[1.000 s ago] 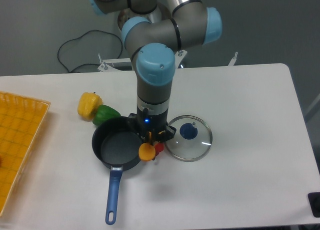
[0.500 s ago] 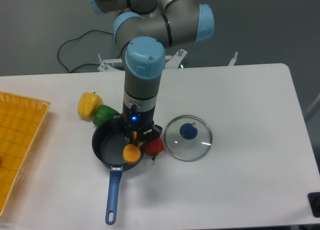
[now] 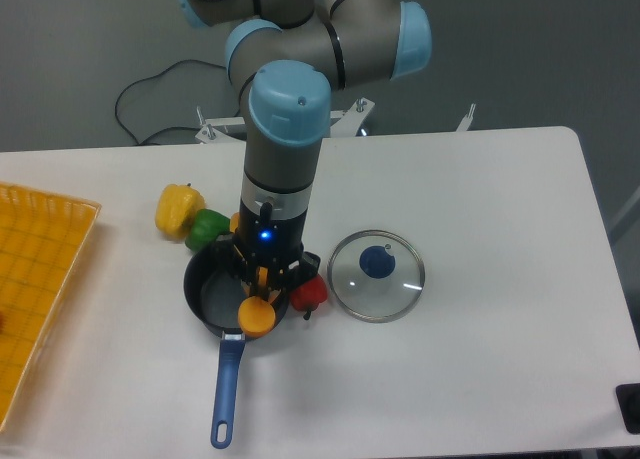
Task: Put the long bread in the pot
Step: 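Lower the bread into the pot, tilting it toward the blue handle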
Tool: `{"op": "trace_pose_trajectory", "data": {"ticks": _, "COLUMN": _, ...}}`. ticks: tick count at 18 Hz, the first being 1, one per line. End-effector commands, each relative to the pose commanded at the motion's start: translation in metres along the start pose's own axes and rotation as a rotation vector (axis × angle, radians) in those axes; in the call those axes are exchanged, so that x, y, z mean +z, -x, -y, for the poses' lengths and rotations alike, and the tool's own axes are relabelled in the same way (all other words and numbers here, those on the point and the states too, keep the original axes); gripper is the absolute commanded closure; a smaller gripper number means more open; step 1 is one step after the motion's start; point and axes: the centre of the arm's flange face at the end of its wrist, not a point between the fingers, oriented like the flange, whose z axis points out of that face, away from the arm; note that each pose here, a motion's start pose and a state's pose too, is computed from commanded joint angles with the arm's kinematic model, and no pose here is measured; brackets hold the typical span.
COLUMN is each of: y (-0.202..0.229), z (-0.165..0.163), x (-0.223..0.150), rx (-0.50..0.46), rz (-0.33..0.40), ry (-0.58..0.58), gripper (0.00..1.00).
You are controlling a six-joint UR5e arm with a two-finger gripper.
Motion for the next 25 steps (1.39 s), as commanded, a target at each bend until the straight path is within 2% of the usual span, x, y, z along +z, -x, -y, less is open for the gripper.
{"op": "trace_pose_trajectory", "data": {"ticks": 5, "y": 0.003, "z": 0.000, "x": 0.009, "rx": -0.030, "rz": -0.009, "ry": 0.007, "gripper": 0.88}}
{"op": "trace_pose_trajectory", "data": {"ticks": 25, "y": -0.006, "z": 0.001, "x": 0.050, "rx": -0.015, "rz": -0.028, "ry": 0.042, "gripper": 0.83}}
